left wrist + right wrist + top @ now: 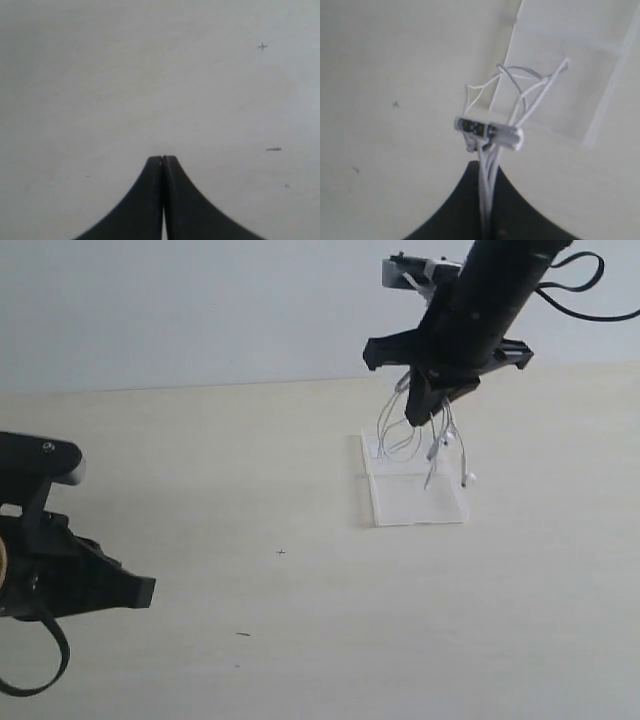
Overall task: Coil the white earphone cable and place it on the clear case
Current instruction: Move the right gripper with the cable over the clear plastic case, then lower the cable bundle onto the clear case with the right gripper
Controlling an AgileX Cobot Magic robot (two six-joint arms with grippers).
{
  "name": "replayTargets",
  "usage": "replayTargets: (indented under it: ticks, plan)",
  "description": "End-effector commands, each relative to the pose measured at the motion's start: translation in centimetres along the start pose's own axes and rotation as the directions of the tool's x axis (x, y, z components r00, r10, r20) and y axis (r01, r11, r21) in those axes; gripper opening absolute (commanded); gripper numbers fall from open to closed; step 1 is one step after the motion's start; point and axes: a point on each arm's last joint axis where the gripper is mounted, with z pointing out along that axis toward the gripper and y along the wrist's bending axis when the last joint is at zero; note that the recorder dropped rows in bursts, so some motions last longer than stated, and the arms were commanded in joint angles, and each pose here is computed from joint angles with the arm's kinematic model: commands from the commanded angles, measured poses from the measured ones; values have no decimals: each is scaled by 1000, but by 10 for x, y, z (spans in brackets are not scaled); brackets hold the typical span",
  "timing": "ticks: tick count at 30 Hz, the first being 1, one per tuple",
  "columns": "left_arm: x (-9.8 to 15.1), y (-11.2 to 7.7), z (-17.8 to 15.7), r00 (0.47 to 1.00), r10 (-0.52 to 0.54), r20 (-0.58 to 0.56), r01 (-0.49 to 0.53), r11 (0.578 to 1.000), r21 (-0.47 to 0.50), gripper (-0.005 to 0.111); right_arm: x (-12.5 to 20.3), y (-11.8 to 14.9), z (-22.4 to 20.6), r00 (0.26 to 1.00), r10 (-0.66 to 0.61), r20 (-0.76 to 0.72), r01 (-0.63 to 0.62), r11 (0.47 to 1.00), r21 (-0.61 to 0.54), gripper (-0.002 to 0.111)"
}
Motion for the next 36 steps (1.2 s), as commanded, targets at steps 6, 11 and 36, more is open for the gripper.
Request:
replayTargets:
  ticks: [6,11,36]
  plan:
    - [11,-1,-3,999,-25,19,24,998,53,0,-48,-26,-9,987,80,141,-80,997,-3,0]
    - [10,2,-2,999,-39,21,38,998,47,0,-50,-34,-1,984,127,126,-120,991,-59,0]
    - [10,19,-1,995,-97,4,97,995,-24,0,-18,-52,63,980,172,-104,-173,985,-1,0]
